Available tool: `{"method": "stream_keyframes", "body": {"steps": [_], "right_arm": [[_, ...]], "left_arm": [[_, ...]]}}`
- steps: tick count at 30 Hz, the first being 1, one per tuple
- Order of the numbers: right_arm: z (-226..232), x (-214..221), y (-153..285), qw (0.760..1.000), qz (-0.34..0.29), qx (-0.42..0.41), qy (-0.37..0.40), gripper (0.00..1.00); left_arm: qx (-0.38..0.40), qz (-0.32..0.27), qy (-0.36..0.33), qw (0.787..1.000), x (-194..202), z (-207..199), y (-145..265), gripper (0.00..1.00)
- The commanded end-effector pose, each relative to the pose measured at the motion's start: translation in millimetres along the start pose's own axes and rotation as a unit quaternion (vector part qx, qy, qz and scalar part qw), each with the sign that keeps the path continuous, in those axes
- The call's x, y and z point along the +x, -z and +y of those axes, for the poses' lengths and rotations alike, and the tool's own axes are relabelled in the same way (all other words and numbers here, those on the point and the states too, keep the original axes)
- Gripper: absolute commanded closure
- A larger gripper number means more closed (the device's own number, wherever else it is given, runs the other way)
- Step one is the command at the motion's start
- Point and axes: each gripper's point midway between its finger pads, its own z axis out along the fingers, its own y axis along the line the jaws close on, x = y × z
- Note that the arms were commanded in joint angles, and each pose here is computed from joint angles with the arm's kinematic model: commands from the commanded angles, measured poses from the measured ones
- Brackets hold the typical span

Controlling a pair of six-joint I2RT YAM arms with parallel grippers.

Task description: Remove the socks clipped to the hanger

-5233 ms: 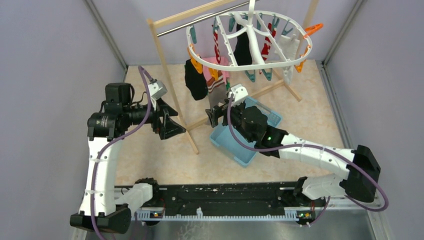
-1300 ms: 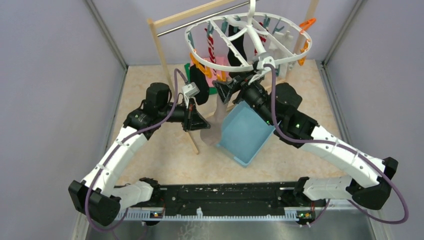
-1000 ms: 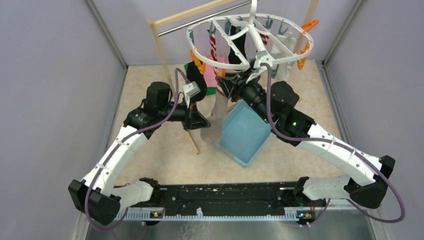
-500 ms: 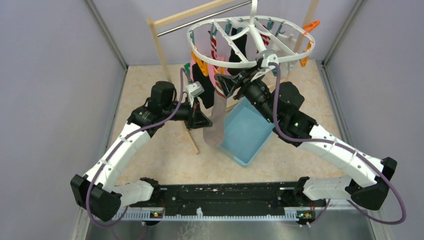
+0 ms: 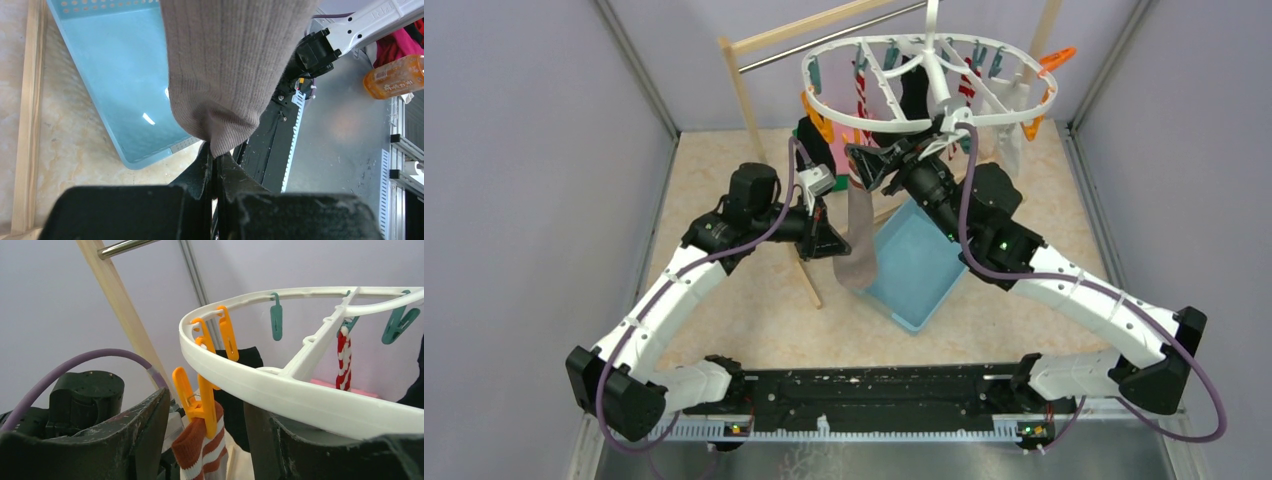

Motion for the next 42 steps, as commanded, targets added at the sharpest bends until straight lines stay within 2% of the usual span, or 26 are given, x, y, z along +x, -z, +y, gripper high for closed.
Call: {"method": "stream_keyframes", "body": {"steps": [1,6,17,28,42], "right_arm": [[2.5,-20.1,-2.8,0.999,-0.047,-0.008,-0.018,0.43],[3.9,-12.1,2.8,0.998,-0.054,-0.022,-0.021,0.33],[-1.9,-2.2,17.8,0.998,-0.055,-0.016,-0.003,0.31],[5.4,-15.3,-4.1,0.997,-0.080,-0.007,0.005,0.32],[4.4,-35.2,1.0,0.995,-0.101,-0.003,0.001,0.41]], "left_arm": [[0.008,-0.020,-0.022,1.000,-18.5,-9.5,2.6,1.00],[0.010,-0.018,-0.024,0.999,-16.9,-11.4,1.5,1.00],[0.002,-0.012,-0.044,0.999,-12.7,-13.5,1.3,1.00],[0.008,-0.011,-0.049,0.999,-17.0,-17.0,-1.7,1.00],[0.014,-0.006,-0.044,0.999,-11.8,-19.5,-3.2,1.00]]}}
